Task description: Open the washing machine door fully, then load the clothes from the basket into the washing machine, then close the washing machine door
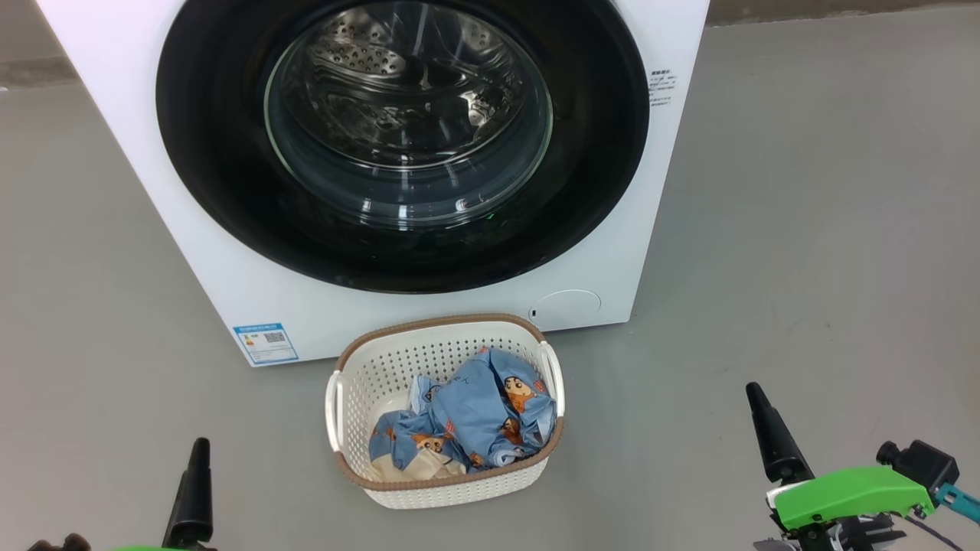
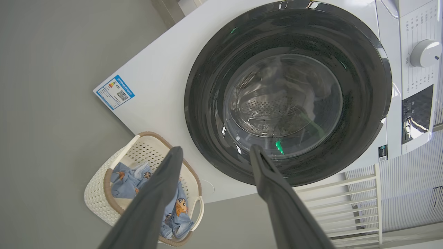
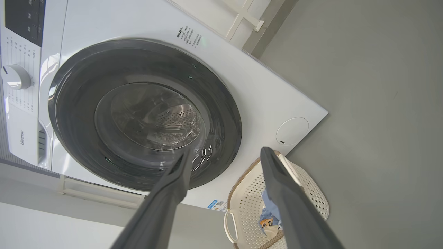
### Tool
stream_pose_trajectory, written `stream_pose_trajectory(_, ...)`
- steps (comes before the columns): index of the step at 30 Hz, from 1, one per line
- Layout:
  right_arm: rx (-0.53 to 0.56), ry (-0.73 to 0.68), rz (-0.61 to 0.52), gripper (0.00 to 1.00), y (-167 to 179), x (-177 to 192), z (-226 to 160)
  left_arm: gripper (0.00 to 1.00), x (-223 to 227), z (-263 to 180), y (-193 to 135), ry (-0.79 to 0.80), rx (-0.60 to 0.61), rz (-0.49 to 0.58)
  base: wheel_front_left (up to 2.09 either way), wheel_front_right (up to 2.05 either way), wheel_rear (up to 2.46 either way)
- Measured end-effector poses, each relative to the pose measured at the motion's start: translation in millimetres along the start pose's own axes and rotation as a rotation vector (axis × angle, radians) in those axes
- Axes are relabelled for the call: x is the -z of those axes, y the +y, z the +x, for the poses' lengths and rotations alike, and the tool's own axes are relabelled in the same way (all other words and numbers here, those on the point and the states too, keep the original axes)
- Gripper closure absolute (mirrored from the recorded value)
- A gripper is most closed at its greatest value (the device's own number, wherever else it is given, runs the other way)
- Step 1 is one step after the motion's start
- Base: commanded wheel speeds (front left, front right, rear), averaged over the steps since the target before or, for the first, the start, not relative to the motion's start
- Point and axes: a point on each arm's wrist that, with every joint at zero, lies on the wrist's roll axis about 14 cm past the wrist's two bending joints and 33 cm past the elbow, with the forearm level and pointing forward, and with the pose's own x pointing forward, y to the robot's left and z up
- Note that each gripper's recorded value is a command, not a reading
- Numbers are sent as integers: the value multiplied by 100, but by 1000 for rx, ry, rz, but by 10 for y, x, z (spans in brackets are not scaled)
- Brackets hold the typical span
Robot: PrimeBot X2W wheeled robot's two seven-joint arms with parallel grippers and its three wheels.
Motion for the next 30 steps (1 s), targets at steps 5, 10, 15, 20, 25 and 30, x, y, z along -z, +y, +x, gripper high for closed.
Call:
stream_pose_trajectory(5, -10, 0, -83, 0, 33, -4, 29, 0, 2, 2, -9, 6, 8, 97, 0, 0, 0)
stream_pose_trajectory(10, -7, 19, -172, 0, 6, 45, 20, 0, -8, 11, -15, 12, 15, 199, 0, 0, 0)
stream_pose_trajectory(15, -20, 14, -238, 0, 46, 33, 54, 0, -10, 22, -46, 8, 28, 257, 0, 0, 0)
stream_pose_trajectory(20, -28, 17, -321, 0, 63, 39, 77, 0, -15, 24, -53, 4, 35, 327, 0, 0, 0)
stream_pose_trajectory(25, -35, 24, -397, 0, 67, 65, 85, 0, -16, 21, -41, 6, 37, 404, 0, 0, 0)
stream_pose_trajectory(30, -54, 30, -468, 0, 119, 91, 118, 0, -26, 14, -25, 7, 39, 482, 0, 0, 0)
